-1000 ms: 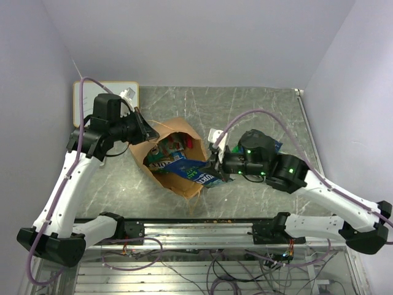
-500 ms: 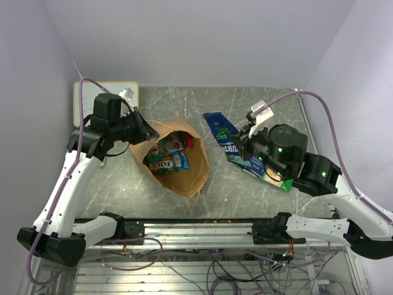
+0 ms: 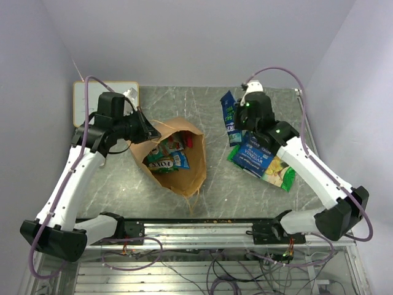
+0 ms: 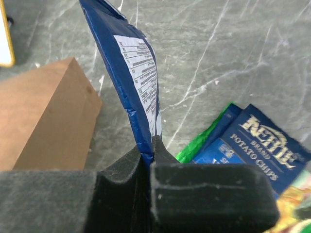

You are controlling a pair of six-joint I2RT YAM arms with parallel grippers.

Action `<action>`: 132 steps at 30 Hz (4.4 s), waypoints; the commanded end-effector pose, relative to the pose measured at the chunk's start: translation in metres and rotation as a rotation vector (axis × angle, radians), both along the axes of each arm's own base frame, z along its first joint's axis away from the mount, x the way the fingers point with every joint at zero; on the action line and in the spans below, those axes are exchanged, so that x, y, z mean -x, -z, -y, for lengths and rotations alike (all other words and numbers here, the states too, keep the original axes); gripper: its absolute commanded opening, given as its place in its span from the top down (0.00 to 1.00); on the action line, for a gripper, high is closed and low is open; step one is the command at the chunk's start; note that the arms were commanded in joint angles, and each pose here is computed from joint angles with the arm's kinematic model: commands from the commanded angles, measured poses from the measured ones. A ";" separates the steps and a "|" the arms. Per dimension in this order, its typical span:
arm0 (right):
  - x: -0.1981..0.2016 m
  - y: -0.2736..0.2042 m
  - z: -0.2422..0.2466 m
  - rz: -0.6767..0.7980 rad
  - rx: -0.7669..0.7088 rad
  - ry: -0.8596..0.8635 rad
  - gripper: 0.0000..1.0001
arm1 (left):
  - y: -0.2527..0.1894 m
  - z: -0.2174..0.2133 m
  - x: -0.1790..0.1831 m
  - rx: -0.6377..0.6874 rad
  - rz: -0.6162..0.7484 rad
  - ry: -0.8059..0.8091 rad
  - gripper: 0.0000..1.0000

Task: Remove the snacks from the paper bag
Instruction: Place the snack at the center of the board, then take out the snack from the paper bag.

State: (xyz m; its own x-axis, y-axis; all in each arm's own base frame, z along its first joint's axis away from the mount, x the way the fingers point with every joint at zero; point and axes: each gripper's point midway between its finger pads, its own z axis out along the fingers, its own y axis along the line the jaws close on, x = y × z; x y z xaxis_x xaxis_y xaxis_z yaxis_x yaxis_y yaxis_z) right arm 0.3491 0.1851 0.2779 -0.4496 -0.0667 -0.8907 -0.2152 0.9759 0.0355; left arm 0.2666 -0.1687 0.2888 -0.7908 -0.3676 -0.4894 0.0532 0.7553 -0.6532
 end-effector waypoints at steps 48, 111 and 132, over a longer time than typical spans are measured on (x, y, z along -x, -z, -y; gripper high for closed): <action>-0.006 0.148 0.135 -0.338 -1.149 0.466 1.00 | -0.016 0.029 -0.002 -0.028 0.152 0.286 0.93; 0.038 0.197 0.186 -0.541 -0.620 0.576 0.37 | -0.009 0.035 -0.012 -0.027 0.131 0.319 0.93; 0.141 0.095 -0.088 -0.432 -0.173 -0.522 0.34 | -0.001 0.044 -0.013 0.069 0.037 0.259 0.93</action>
